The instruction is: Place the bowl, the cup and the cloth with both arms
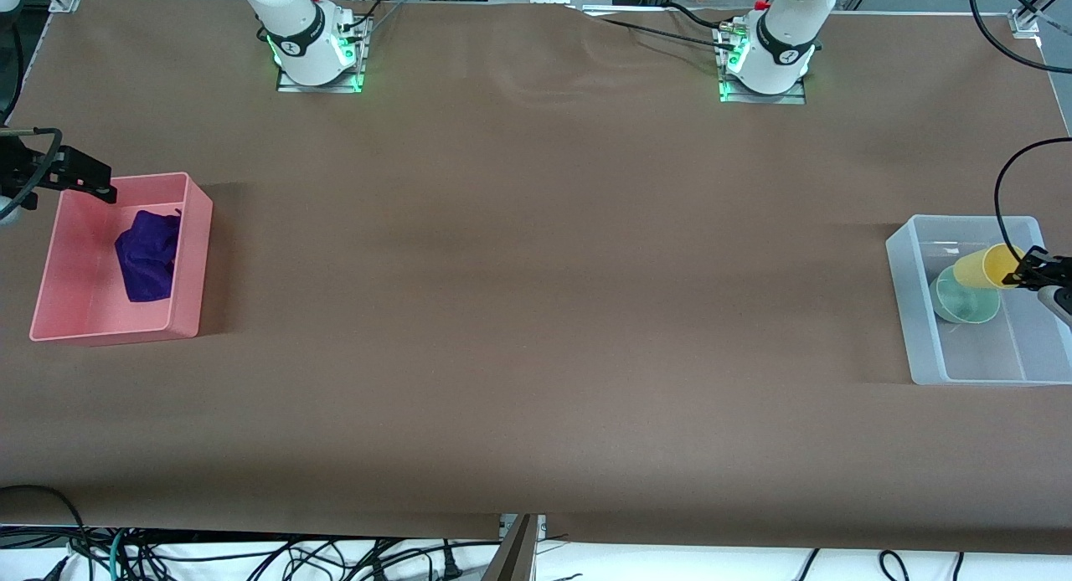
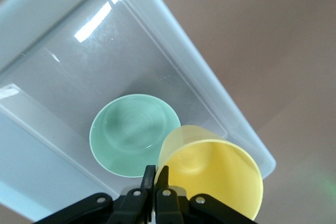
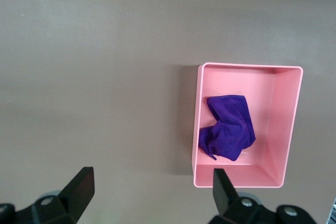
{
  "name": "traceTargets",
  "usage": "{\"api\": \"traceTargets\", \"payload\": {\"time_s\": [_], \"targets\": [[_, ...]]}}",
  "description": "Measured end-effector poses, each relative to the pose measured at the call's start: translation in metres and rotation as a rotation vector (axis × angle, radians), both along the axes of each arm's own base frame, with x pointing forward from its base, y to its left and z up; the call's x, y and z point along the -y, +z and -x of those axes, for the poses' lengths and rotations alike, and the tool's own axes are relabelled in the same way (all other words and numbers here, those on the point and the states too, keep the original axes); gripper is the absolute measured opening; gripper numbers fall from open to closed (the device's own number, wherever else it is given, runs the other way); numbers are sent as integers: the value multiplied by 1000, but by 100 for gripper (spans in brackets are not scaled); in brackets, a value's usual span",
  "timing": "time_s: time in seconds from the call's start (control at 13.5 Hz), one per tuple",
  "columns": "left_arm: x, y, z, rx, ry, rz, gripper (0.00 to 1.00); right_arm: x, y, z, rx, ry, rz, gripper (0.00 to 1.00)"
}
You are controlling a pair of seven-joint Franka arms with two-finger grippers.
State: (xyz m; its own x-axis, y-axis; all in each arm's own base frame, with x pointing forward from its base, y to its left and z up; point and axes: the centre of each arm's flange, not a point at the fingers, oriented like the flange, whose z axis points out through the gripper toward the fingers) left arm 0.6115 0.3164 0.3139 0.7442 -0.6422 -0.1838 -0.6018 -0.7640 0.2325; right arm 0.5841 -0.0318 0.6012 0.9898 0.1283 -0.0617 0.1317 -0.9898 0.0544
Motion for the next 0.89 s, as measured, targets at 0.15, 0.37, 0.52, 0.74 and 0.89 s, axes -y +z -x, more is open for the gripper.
{"api": "traceTargets", "payload": {"time_s": [0.15,0.37,0.52,0.74,0.89], "targets": [[-13,-22,7,13,-19,8,4,-2,0,0,0,3,0,100],[-28,-31,7,70,-57,-32,4,-2,-1,1,-12,2,-1,100],[-29,-38,6,79,-64,-32,8,-2,-1,1,-14,3,-1,100],[-28,-40,7,70,-66,-26,38,-4,-1,1,-15,6,-1,100],[-16,-25,1,65,-74,-20,60,-5,-1,2,-15,9,-1,100]]}}
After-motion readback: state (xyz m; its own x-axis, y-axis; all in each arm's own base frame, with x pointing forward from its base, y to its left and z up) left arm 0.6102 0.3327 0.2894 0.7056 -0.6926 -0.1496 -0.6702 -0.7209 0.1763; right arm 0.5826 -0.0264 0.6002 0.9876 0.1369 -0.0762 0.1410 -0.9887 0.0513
